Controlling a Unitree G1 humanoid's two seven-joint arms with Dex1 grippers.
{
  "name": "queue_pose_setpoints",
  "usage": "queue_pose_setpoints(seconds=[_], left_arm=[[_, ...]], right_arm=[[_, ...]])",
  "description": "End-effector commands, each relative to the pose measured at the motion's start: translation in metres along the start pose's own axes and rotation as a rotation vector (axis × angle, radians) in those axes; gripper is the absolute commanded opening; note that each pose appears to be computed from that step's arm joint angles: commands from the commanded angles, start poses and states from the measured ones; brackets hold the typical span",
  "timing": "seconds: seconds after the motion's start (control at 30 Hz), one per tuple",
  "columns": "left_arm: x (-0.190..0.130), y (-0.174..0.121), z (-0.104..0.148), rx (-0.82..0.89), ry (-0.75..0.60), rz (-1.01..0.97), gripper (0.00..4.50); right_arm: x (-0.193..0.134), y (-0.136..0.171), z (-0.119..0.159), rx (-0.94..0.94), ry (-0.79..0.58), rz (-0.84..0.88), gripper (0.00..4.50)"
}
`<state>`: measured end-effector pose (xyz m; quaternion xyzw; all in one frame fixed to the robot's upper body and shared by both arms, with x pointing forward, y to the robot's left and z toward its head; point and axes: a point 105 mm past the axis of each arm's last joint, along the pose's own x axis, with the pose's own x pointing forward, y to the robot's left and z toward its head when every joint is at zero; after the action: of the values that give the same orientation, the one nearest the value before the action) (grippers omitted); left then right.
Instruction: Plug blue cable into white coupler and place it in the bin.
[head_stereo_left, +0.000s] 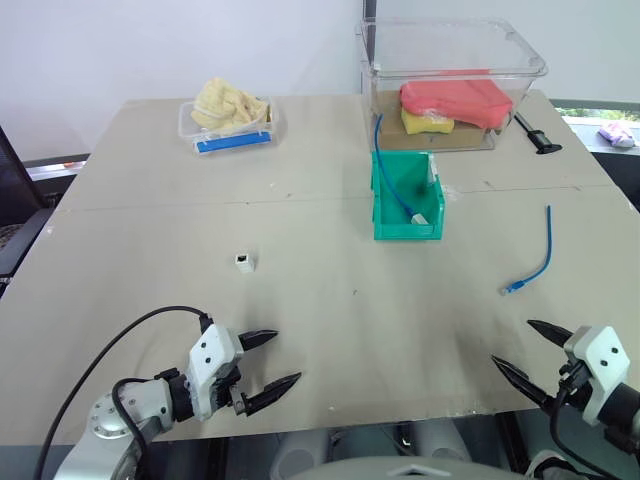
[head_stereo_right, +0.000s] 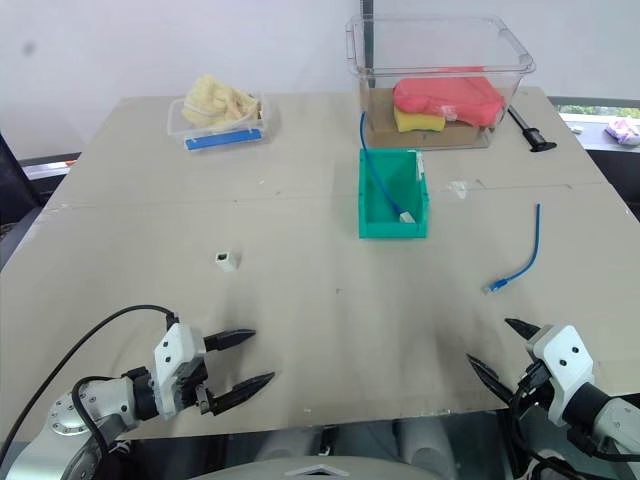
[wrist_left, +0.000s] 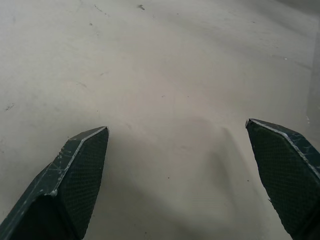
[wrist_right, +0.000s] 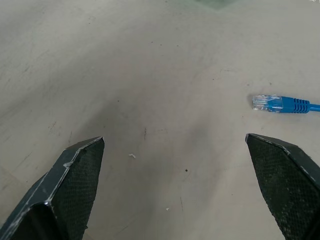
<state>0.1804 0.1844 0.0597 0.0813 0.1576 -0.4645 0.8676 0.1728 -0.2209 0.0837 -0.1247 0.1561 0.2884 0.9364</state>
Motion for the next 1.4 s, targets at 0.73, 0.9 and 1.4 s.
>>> queue_pose_setpoints(seconds=[0.73, 0.9, 1.4], left_arm=[[0.035, -0.037, 0.094, 0.19, -0.151, -0.298, 4.5], [0.036, -0.057, 0.108, 0.202, -0.166, -0.301, 4.5], [0.037, -0.017, 0.103, 0.174, -0.156, -0.199, 4.5]], right_arm=[[0.038, -0.101, 0.061, -0.572, 0.258, 0.235, 3.09], [0.061, -0.113, 0.048, -0.699, 0.364, 0.379, 3.09], [0.088, -0.079, 0.069, -0.619, 0.31, 0.613, 0.07]])
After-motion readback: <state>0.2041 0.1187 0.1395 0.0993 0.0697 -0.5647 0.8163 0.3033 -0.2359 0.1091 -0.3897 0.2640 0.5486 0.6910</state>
